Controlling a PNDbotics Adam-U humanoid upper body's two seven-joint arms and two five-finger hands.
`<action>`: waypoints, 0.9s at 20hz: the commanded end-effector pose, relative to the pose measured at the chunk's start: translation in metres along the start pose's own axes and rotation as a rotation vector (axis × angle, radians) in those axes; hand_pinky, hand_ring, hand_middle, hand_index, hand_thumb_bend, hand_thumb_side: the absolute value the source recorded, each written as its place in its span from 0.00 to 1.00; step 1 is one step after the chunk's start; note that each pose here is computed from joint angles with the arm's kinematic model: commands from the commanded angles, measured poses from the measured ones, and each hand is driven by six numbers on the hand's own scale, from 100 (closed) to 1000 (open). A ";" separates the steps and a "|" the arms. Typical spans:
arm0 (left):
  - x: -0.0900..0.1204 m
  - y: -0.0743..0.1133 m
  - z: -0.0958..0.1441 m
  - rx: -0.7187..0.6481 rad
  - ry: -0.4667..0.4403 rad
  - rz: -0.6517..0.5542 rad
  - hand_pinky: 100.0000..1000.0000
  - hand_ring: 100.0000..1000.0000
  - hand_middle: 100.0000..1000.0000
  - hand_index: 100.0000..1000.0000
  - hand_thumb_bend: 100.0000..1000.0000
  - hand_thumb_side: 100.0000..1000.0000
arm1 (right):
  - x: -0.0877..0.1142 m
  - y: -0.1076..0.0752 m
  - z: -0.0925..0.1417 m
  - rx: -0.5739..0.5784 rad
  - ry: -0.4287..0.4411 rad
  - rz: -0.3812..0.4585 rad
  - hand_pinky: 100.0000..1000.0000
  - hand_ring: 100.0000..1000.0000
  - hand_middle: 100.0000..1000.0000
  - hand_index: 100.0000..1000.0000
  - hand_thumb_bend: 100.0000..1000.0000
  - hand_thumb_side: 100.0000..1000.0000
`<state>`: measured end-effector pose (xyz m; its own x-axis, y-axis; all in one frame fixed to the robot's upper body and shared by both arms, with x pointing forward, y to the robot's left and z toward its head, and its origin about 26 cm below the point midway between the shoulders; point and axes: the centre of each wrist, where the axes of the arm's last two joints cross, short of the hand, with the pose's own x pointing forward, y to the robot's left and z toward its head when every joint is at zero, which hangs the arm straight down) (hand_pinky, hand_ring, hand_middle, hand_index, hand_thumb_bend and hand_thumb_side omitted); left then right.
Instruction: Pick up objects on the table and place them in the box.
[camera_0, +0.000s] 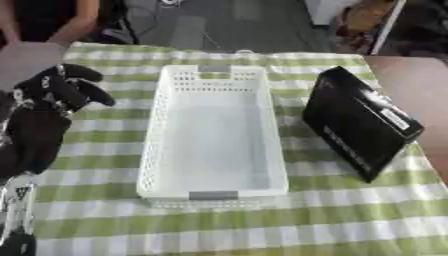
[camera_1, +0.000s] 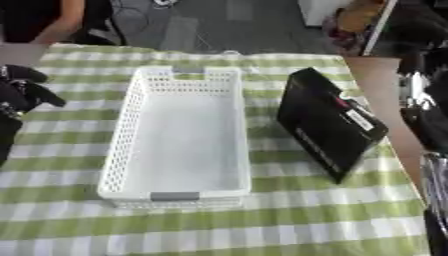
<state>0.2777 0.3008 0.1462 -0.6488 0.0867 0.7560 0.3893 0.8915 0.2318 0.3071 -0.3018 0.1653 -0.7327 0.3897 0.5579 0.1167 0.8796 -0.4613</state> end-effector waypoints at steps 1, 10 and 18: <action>0.007 0.001 -0.005 -0.016 -0.023 -0.012 0.61 0.54 0.66 0.51 1.00 0.87 | 0.000 -0.004 -0.001 0.035 -0.009 0.023 0.79 0.89 0.86 0.84 0.00 0.51; 0.007 0.001 -0.005 -0.019 -0.024 -0.010 0.61 0.54 0.66 0.51 1.00 0.87 | -0.006 0.002 0.000 0.089 -0.010 0.016 0.79 0.89 0.86 0.84 0.00 0.51; 0.007 0.000 -0.006 -0.020 -0.025 -0.009 0.61 0.54 0.66 0.51 1.00 0.87 | -0.008 0.006 0.000 0.128 -0.015 0.016 0.79 0.89 0.86 0.84 0.00 0.50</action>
<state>0.2778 0.3007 0.1463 -0.6475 0.0869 0.7571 0.3915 0.8903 0.2326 0.3140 -0.2971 0.1503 -0.7296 0.3834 0.5663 0.0335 0.8471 -0.5303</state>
